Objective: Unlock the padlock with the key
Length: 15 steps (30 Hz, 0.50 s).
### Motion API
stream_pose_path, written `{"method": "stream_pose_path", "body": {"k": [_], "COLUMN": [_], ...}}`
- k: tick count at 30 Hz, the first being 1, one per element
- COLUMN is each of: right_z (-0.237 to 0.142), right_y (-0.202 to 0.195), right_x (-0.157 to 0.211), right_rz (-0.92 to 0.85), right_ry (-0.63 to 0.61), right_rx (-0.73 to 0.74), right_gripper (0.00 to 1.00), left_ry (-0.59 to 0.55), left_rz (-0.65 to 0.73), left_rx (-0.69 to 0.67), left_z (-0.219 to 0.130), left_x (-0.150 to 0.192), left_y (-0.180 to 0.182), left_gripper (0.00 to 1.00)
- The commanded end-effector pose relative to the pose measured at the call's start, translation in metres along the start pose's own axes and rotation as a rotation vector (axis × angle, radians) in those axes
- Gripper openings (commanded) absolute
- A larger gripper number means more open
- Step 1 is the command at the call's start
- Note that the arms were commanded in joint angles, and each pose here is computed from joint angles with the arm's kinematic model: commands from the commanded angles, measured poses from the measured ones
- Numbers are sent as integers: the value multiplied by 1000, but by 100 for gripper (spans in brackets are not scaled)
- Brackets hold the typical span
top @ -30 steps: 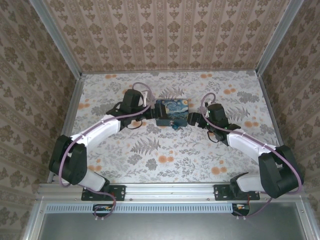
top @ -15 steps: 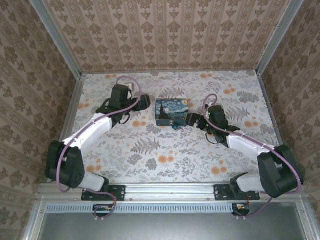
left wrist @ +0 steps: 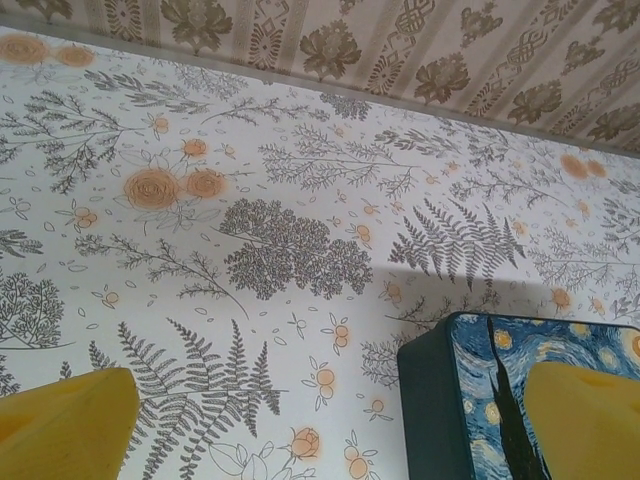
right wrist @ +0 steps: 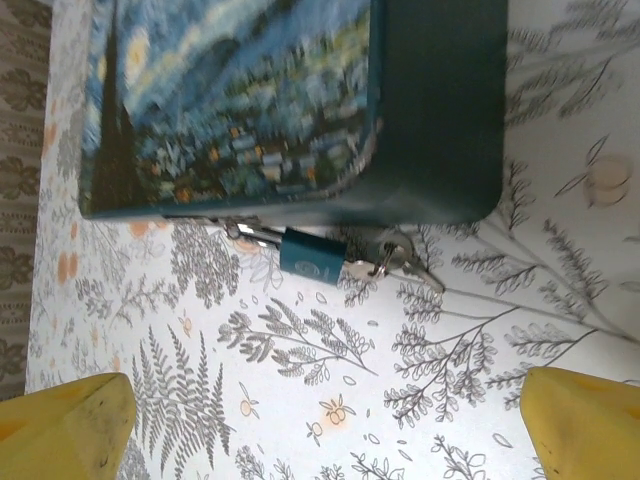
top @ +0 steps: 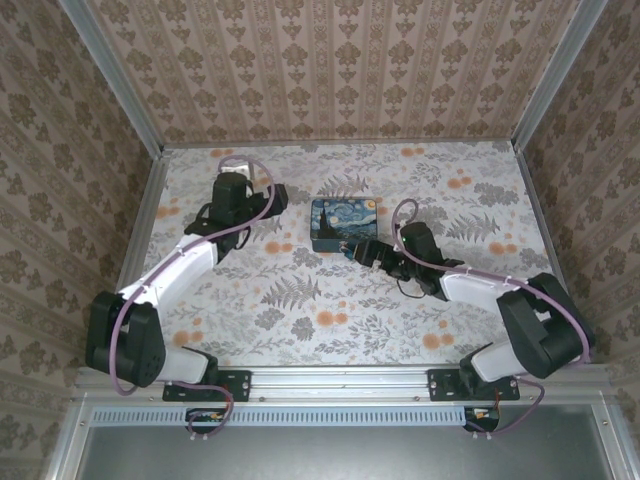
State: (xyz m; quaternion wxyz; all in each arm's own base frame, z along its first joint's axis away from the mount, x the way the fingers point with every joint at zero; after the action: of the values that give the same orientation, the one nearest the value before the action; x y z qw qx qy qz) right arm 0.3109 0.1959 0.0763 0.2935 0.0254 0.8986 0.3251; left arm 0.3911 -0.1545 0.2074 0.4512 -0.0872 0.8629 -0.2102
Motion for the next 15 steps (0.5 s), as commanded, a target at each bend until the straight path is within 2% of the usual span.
{"method": "stream_pose_path", "body": {"k": [1, 7, 15], "right_z": [11, 33, 53], "right_y": [11, 25, 37], "right_x": [1, -16, -62], "right_rz": [17, 1, -65], "right_ry": [4, 10, -18], "right_rx": [-59, -90, -73], "right_gripper": [100, 100, 100], "left_ry": [51, 116, 207], "left_rz": [-8, -19, -17], "left_rx": [-22, 15, 73], "left_z": [6, 11, 21], "left_x": [5, 21, 41], "left_y": [3, 0, -12], "left_gripper": [100, 100, 100]}}
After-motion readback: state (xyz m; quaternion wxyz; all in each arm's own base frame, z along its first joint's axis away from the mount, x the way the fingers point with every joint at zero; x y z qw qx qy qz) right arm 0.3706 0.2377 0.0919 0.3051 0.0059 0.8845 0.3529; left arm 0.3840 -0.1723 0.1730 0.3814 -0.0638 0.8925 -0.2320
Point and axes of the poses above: each hand's point on the last joint's axis, 136 mm out from that joint toward the fingers, its own z axis out along the fingers, its own y axis along the line the jaws close on, x = y × z, the point moved 1 cm from there along -z, back along the fingers, and after that the axes turned 9 degrees about -z, right-handed, at the moved point
